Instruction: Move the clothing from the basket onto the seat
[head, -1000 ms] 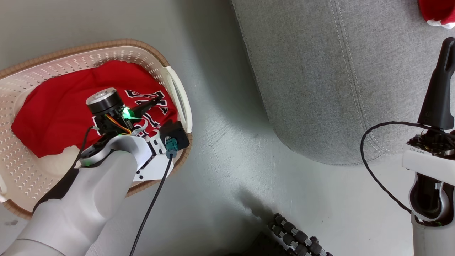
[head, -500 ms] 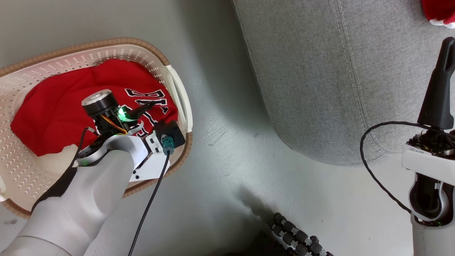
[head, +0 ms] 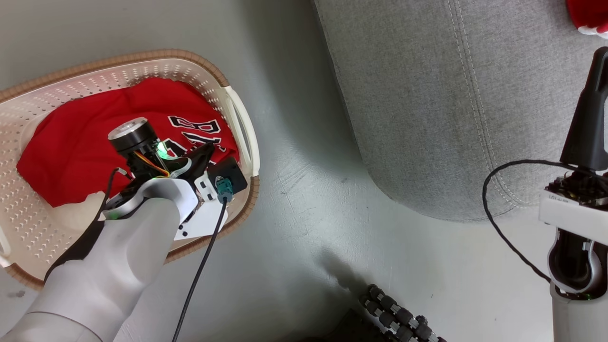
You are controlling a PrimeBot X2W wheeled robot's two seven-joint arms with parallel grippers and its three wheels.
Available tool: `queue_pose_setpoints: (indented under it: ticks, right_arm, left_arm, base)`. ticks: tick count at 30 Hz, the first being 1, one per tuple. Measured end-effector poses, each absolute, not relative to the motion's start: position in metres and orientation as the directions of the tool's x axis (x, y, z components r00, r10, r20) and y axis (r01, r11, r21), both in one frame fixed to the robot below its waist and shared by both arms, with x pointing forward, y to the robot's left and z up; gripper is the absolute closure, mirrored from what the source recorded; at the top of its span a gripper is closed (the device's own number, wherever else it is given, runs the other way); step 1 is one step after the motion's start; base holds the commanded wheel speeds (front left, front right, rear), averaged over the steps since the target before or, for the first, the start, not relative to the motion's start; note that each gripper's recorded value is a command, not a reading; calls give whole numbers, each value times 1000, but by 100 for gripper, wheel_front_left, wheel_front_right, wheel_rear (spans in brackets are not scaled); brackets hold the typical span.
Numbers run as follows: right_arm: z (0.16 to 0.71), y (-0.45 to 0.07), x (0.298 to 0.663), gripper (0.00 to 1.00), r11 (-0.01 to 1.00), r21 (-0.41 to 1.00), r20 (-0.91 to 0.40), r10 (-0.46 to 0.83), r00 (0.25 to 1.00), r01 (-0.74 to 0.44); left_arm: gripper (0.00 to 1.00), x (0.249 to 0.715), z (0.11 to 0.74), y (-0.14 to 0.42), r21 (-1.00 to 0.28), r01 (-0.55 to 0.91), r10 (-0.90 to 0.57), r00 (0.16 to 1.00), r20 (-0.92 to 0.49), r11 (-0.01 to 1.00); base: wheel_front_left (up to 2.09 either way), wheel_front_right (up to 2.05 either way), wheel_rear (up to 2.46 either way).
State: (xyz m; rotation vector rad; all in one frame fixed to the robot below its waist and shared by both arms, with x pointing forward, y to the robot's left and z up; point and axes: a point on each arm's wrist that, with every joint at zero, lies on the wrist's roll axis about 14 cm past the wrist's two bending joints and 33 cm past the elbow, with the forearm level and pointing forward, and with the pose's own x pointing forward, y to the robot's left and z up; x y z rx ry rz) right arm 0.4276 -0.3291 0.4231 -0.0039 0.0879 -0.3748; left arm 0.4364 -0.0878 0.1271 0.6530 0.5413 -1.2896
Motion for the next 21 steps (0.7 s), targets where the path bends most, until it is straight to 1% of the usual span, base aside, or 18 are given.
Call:
queue_pose_setpoints:
  ticks: [6,10,14,15,21]
  right_arm:
    - [425,-328,433,0,933,-13,-71,-359,930,359]
    - [426,-327,434,0,934,-6,-66,-357,932,357]
    - [427,-328,435,0,934,0,-59,-358,932,358]
    - [427,-327,436,0,934,4,-56,-357,933,357]
    - [429,-322,442,0,940,17,-44,-341,939,342]
  left_arm:
    - [100,444,129,-83,161,970,-690,242,-682,181]
    - [100,456,133,-74,166,953,-686,298,-664,253]
    - [100,471,139,-64,175,921,-673,375,-637,348]
    - [100,478,142,-59,177,904,-662,408,-629,388]
    - [100,479,151,-52,179,880,-661,452,-599,439]
  base:
    - [0,0,0]
    - [0,0,0]
    - [0,0,0]
    - [0,0,0]
    - [0,0,0]
